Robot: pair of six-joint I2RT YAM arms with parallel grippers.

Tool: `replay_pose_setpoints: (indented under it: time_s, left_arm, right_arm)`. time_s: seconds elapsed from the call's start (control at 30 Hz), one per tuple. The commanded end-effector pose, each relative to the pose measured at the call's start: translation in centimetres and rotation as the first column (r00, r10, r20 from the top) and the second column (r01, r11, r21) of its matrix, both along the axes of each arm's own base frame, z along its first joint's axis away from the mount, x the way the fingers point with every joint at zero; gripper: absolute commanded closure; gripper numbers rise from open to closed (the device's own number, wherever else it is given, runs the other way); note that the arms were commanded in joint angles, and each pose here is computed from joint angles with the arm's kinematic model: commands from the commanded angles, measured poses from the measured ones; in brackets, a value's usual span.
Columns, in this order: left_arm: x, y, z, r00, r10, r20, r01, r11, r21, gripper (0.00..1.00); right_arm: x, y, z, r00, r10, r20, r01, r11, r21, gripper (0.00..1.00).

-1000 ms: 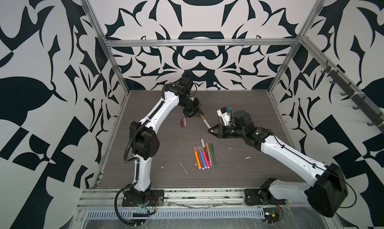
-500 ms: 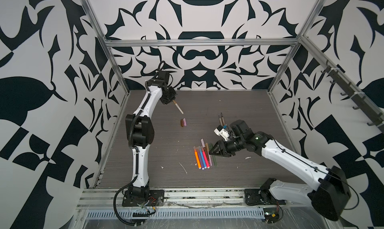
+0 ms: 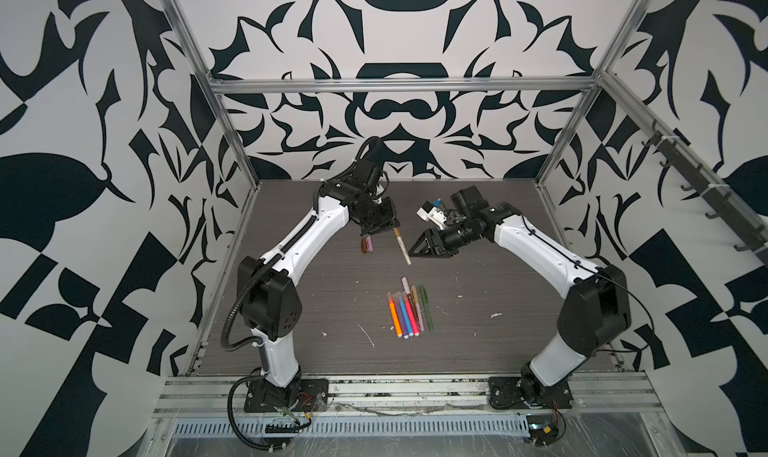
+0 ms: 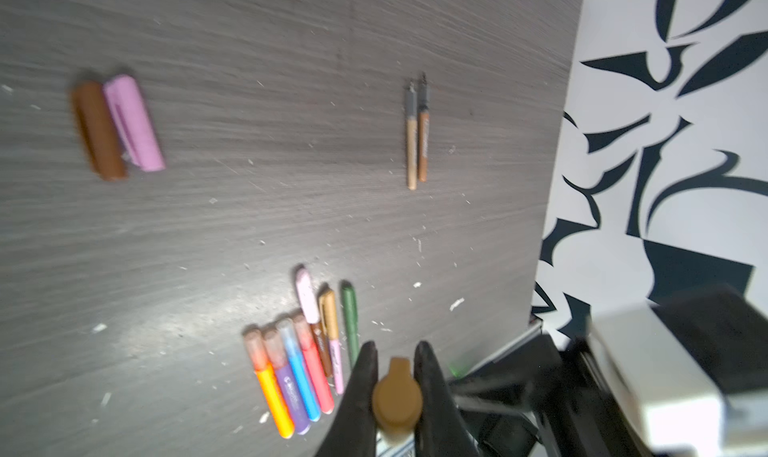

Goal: Open the pen caps
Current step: 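Pull the pen barrel away with the right gripper while the left holds the cap, then lay the gold cap beside the brown cap while the right carries the pen away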

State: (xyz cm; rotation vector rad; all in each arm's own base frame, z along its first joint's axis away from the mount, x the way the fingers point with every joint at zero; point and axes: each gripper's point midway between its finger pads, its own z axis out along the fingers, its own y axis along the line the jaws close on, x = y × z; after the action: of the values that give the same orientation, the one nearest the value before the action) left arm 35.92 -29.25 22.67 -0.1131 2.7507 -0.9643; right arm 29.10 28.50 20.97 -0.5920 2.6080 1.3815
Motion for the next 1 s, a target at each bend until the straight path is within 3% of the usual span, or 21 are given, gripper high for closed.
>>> replay_pose_setpoints:
  time_s: [0.0,0.13,0.7,0.97]
  left_arm:
    - [-0.6,-0.5,0.6,1.000,0.017,-0.009,-0.018,0.998,-0.057,1.00]
    - [-1.0,-0.8,0.7,1.000,0.013,-0.019,-0.014,0.997,-0.079,1.00]
    - [-0.8,-2.0,1.5,0.999,0.001,-0.035,-0.006,0.989,-0.148,1.00]
    - [-0.6,-2.1,0.9,1.000,0.007,-0.027,-0.010,0.995,-0.102,1.00]
  right_arm:
    - [-0.4,0.6,1.9,0.998,0.050,0.028,-0.051,0.998,0.042,0.42]
    - [-0.4,1.3,1.9,0.998,0.056,-0.001,-0.056,0.996,0.071,0.51]
    - [-0.4,3.3,2.1,0.998,0.060,-0.036,-0.055,0.991,0.126,0.71]
    - [-1.3,4.7,2.9,0.997,0.048,-0.058,-0.038,0.985,0.167,0.97]
